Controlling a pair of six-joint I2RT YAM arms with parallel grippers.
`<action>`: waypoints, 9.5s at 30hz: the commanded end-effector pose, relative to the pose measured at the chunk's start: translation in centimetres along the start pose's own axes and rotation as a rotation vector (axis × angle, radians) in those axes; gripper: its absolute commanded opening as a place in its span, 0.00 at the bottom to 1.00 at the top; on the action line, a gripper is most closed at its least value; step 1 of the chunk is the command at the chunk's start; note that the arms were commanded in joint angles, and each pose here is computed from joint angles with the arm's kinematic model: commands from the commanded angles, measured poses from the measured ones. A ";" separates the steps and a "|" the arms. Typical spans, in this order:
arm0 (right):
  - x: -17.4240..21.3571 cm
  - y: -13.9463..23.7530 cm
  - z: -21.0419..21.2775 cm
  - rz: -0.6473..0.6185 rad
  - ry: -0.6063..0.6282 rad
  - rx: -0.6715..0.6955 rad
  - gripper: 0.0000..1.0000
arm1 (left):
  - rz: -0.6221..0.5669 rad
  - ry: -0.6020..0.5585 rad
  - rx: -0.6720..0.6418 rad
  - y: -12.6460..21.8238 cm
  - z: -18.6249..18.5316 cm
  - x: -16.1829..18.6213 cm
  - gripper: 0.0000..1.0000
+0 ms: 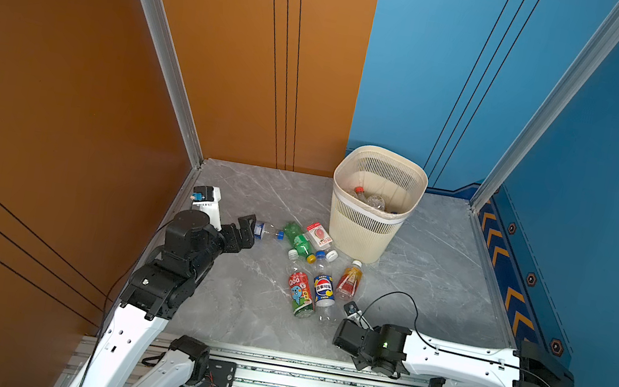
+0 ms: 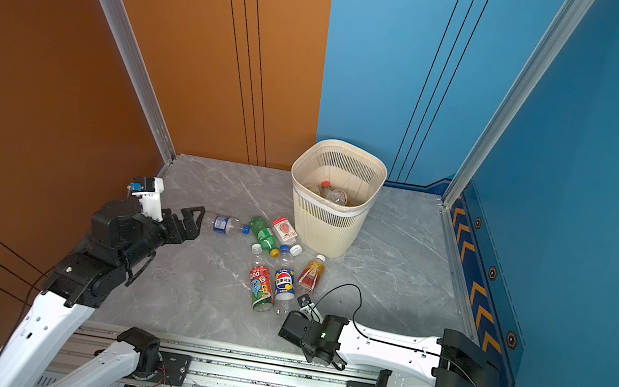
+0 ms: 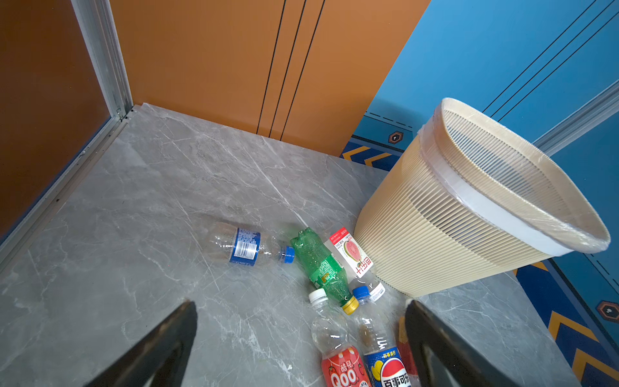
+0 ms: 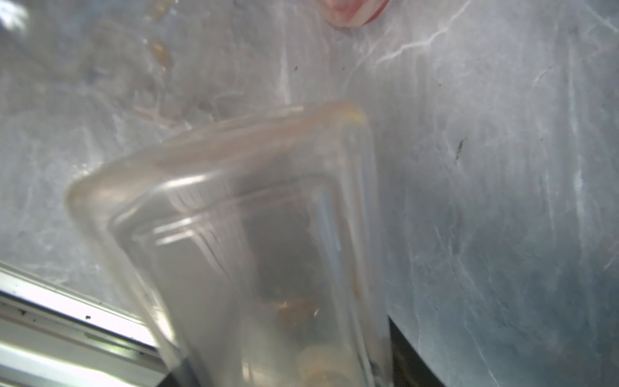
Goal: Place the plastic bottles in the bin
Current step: 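Lift the clear bottle with the right gripper over the bin and release, then withdraw the right arm while the left gripper lowers toward the red Qoo bottle, then close the left gripper around the red Qoo bottle, then lift the Qoo bottle with the left gripper and carry it over the bin, then open the left gripper to drop the Qoo bottle into the bin, then withdraw the left arm while the right gripper reaches the yellow-label Dongpeng bottle, then lower the right gripper and close it around the yellow Dongpeng bottle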
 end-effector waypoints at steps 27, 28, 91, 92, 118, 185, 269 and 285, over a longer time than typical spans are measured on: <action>-28.8 24.5 -13.3 -0.700 -0.315 -0.129 0.51 | 0.229 0.183 -0.122 -0.9 3.9 9.7 0.98; -29.6 24.4 -13.5 -0.713 -0.316 -0.130 0.51 | 0.231 0.186 -0.120 -0.9 3.9 9.8 0.98; -16.9 15.2 -16.7 -0.641 -0.679 -0.138 1.00 | 0.433 0.296 0.005 -4.5 -1.4 15.2 0.89; -16.8 15.2 -16.7 -0.641 -0.680 -0.134 1.00 | 0.440 0.290 0.007 -4.9 -1.9 15.4 0.88; -15.2 14.0 -17.6 -0.622 -0.683 -0.094 1.00 | 0.716 0.160 0.021 -12.5 -9.6 21.5 0.87; -13.6 14.5 -18.1 -0.656 -0.733 -0.133 1.00 | 0.009 0.106 0.581 -13.5 -24.8 -12.9 0.53; -14.9 4.0 -3.6 -0.346 -0.758 -0.146 0.98 | 0.206 0.217 -0.167 -2.9 3.3 8.7 0.97; -15.5 -4.4 -2.4 -0.213 -0.803 -0.060 0.88 | 0.238 0.258 -0.177 -2.8 4.4 9.6 0.98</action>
Point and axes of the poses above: each gripper's point midway between its finger pads, its own y axis back along the fingers, its own z axis along the line the jaws close on, x = y × z, the point moved 6 cm from there along y, back along the fingers, and after that the axes turned 8 degrees about -y, right-handed, at the moved point
